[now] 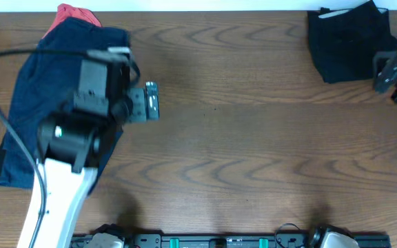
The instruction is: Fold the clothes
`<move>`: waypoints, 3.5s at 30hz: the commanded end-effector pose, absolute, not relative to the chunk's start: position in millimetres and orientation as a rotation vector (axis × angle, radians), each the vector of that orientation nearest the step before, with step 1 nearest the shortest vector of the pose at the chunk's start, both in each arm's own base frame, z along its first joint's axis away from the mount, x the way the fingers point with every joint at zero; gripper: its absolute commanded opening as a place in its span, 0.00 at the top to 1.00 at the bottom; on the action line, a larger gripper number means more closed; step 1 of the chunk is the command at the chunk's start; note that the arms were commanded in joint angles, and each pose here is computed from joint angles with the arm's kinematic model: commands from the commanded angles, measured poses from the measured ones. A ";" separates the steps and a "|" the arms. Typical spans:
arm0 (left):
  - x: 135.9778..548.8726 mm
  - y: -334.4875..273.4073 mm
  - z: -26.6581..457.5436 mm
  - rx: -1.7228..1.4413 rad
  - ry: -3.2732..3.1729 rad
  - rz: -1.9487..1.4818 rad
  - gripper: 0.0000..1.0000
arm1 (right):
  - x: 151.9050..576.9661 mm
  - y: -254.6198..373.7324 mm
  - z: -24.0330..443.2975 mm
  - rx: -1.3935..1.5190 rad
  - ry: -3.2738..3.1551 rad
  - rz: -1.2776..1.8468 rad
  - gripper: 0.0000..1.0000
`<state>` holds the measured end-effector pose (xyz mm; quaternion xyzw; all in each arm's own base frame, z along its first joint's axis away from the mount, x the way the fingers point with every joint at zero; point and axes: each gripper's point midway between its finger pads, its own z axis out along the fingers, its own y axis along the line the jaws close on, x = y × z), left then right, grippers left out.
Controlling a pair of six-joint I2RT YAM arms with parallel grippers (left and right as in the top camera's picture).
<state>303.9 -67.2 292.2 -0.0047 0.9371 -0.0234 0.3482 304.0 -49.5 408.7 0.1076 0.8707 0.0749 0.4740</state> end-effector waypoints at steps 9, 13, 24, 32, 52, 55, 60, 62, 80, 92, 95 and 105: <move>263.5 -69.6 238.5 -0.147 2.362 -0.091 0.02 | 314.6 -26.4 314.4 0.241 2.196 0.289 0.01; 260.9 -68.9 203.2 -0.145 2.421 -0.062 0.02 | 326.7 -29.8 266.7 0.261 2.252 0.302 0.01; 261.1 -69.0 175.9 -0.136 2.481 -0.023 0.02 | 345.1 -33.8 208.6 0.284 2.321 0.325 0.01; 258.0 -67.5 173.5 -0.133 2.498 -0.013 0.02 | 345.3 -34.1 208.7 0.283 2.320 0.323 0.01; 262.6 -40.0 181.1 -0.149 2.435 0.195 0.02 | 344.9 -34.0 208.4 0.284 2.322 0.323 0.01; 255.1 -33.8 180.2 -0.148 2.450 0.224 0.02 | 344.9 -34.0 208.4 0.284 2.322 0.323 0.01; 265.6 -11.0 202.3 -0.322 2.304 0.124 0.02 | 344.9 -34.0 208.4 0.284 2.322 0.323 0.01; 272.7 -3.8 209.9 -0.381 2.229 0.039 0.02 | 345.0 -34.0 208.4 0.284 2.322 0.323 0.01; 261.1 28.9 187.9 -0.332 1.622 -0.107 0.02 | 345.0 -34.0 208.4 0.284 2.322 0.323 0.01; 249.5 40.2 142.2 -0.381 1.669 -0.065 0.02 | 345.0 -33.9 208.4 0.284 2.322 0.324 0.01; 245.7 41.6 130.3 -0.395 1.714 -0.056 0.02 | 344.9 -34.0 208.4 0.284 2.322 0.323 0.01; 240.3 41.7 138.0 -0.376 1.678 -0.043 0.02 | 344.9 -34.0 208.4 0.284 2.322 0.323 0.01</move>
